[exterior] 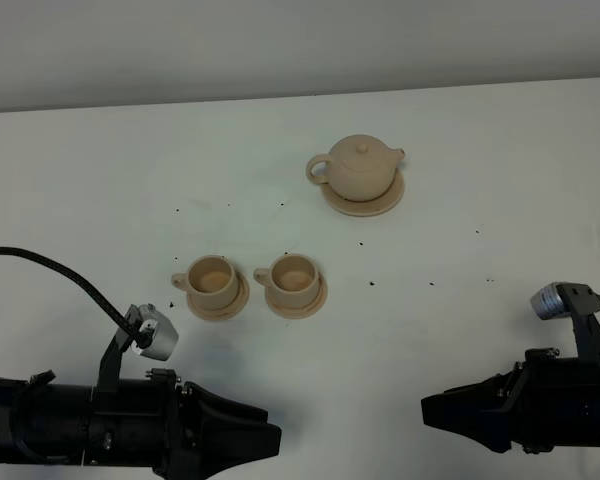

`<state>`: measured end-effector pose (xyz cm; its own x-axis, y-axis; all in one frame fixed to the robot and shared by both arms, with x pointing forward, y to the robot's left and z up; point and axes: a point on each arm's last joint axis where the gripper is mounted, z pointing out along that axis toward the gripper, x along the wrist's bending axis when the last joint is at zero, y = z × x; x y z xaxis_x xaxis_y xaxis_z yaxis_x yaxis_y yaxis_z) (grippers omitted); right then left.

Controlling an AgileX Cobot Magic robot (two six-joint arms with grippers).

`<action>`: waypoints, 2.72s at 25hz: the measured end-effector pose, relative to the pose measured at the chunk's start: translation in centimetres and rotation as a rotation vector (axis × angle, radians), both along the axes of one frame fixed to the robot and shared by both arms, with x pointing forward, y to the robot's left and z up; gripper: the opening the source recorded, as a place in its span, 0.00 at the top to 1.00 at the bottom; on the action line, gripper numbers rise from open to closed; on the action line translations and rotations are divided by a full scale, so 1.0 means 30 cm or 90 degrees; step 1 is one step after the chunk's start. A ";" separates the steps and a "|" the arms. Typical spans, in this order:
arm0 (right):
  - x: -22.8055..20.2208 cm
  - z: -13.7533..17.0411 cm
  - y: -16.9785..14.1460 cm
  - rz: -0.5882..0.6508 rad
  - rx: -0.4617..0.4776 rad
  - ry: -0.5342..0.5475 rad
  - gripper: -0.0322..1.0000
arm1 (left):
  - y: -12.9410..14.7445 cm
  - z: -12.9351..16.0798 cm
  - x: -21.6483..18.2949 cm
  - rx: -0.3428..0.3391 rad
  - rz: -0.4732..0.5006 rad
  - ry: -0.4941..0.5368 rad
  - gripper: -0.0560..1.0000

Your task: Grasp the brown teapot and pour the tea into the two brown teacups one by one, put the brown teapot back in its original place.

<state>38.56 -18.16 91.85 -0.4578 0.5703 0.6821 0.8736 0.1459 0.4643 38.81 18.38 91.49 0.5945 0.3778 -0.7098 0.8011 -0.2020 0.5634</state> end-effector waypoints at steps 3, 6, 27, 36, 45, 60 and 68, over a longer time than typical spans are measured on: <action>0.001 -0.001 -0.001 0.002 -0.004 -0.005 0.54 | -0.001 0.003 0.006 -0.006 0.015 0.001 0.52; 0.014 -0.002 -0.004 -0.003 -0.024 -0.017 0.54 | -0.001 0.006 0.012 -0.012 0.030 0.001 0.52; 0.132 0.084 0.029 0.041 -0.071 -0.056 0.54 | 0.102 0.399 -0.053 0.141 0.176 -0.284 0.52; 0.169 0.113 0.035 0.036 -0.090 -0.065 0.55 | 0.233 0.392 -0.164 0.337 0.336 -0.189 0.53; 0.176 0.119 0.036 0.037 -0.092 -0.071 0.56 | 0.314 0.410 -0.248 0.395 0.461 -0.191 0.55; 0.176 0.118 0.036 0.040 -0.094 -0.072 0.56 | 0.352 0.441 -0.366 0.450 0.439 -0.165 0.55; 0.176 0.118 0.036 0.040 -0.094 -0.072 0.56 | 0.353 0.428 -0.371 0.460 0.431 -0.149 0.55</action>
